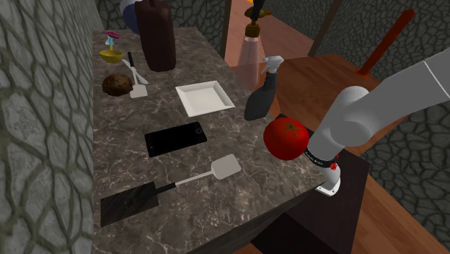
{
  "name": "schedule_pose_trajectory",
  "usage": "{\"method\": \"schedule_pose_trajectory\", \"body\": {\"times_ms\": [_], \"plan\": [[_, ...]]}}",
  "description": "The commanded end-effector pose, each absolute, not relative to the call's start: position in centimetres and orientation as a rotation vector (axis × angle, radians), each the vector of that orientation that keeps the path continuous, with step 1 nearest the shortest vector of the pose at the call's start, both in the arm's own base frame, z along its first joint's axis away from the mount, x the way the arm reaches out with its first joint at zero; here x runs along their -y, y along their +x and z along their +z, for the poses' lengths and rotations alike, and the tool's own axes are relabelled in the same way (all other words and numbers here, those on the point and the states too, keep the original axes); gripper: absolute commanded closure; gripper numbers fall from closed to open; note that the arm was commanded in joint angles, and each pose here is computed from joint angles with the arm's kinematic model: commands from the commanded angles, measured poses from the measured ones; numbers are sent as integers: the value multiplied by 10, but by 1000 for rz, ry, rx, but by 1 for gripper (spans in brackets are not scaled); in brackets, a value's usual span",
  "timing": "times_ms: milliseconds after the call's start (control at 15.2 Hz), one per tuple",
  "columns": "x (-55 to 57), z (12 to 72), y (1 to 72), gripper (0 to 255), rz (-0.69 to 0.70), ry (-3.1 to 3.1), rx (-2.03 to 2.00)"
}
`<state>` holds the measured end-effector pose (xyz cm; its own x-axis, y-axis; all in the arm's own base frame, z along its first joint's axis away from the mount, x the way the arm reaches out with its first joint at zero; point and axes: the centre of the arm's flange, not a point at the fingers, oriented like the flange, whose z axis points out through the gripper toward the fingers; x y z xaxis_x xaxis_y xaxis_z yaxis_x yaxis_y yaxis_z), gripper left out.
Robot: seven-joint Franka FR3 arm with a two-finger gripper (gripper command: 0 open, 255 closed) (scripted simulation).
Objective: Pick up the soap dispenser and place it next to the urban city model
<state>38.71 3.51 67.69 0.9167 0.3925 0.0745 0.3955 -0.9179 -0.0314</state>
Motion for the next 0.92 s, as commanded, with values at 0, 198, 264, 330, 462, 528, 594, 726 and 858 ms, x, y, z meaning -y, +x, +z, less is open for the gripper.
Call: {"method": "schedule_pose_trajectory", "body": {"times_ms": [0, 198, 264, 330, 462, 528, 594, 726, 858], "plan": [[-36, 689, 387, 255, -104, -3031, 623], [-36, 705, 387, 255, -104, -3031, 623], [-36, 710, 387, 255, -104, -3031, 623], [-36, 715, 387, 255, -104, -3031, 623], [-36, 722, 387, 255, -104, -3031, 623], [-49, 722, 384, 255, -104, -3031, 623], [-62, 722, 382, 255, -104, -3031, 623], [-88, 722, 378, 255, -104, -3031, 623], [-114, 722, 374, 255, -104, -3031, 623]]}}
